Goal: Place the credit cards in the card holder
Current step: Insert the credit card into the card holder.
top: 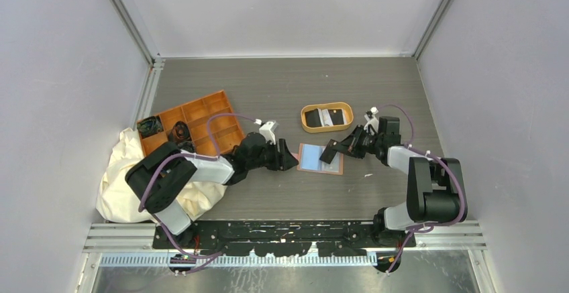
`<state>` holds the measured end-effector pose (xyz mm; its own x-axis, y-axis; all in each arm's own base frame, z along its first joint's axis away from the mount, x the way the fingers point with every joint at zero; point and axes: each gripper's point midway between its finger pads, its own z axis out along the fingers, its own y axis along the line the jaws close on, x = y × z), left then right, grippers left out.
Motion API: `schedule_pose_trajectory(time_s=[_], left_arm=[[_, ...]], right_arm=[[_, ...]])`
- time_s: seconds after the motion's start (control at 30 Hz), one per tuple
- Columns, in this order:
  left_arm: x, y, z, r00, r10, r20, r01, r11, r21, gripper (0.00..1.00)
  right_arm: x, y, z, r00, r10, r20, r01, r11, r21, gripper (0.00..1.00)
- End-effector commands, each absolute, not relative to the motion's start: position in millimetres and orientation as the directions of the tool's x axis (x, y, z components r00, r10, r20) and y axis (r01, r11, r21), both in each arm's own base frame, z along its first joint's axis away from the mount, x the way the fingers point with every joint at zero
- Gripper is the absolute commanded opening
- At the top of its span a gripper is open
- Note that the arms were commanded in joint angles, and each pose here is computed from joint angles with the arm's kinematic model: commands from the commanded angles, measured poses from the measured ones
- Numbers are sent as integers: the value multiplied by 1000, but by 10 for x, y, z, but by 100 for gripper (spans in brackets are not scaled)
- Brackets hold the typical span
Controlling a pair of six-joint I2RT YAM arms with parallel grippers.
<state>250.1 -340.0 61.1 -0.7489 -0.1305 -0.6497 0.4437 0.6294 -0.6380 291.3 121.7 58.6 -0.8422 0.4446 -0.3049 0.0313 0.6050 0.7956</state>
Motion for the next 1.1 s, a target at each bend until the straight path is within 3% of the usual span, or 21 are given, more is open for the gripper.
schedule_pose_trajectory(time_s=[0.0,0.63,1.07], left_arm=[[2512,-3351,452,-813,-104,-573,341,713,-612,53],[2555,-3456,155,-871,-5,-492,312,767,-560,53],[2554,-3429,2,-889,32,-457,296,801,-520,36]], right_arm=[[2973,1224,603,-832,441,-338,0,608,794,1],[2852,1387,418,-887,395,-239,33,571,821,1],[2838,1480,434,-894,383,-233,10,536,844,1]])
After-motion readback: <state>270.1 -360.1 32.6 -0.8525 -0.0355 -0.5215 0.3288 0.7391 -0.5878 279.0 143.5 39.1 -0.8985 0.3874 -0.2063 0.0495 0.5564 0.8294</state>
